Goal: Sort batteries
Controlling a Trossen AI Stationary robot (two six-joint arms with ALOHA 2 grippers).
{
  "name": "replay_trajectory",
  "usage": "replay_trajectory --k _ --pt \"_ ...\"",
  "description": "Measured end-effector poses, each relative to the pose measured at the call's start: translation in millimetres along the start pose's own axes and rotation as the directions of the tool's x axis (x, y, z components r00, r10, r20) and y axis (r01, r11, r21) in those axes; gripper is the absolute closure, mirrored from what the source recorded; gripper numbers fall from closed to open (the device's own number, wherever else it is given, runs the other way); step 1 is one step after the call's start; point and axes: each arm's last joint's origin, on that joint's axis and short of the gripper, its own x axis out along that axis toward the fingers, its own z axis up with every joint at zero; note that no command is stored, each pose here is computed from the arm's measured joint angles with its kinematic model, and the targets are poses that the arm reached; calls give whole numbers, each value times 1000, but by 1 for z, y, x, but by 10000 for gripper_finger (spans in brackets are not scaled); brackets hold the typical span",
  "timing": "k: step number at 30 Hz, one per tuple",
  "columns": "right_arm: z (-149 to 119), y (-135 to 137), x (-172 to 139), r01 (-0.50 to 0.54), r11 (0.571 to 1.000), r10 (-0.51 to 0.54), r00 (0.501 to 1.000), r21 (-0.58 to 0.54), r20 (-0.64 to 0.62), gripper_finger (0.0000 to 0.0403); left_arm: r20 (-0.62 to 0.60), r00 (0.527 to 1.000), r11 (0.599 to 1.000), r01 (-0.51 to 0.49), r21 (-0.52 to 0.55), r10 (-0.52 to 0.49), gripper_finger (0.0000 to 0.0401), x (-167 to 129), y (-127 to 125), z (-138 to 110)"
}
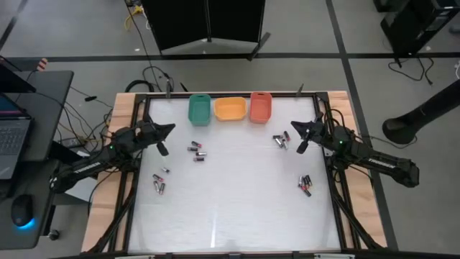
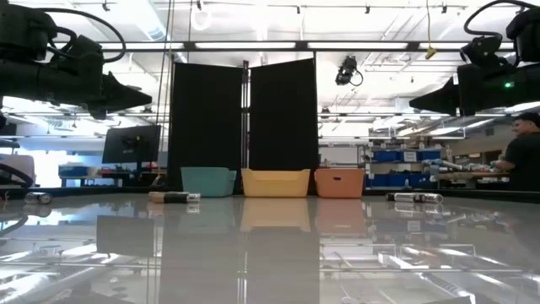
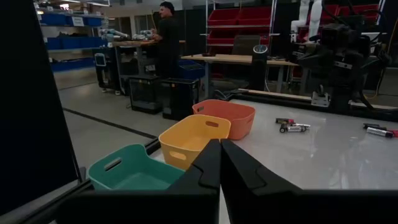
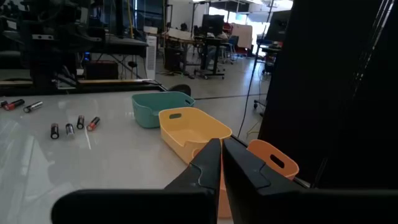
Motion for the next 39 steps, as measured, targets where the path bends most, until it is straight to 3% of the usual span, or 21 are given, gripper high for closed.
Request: replay_trajectory --k 22,32,39 --pt "0 0 0 0 1000 0 1000 0 0 375 40 999 1000 -20 -4 20 389 0 1 4" --pt "0 0 0 0 1000 0 1000 0 0 375 168 986 999 -23 24 18 389 -1 1 16" --pt "0 0 0 0 1000 0 1000 0 0 375 189 982 999 -19 30 13 389 -2 1 18"
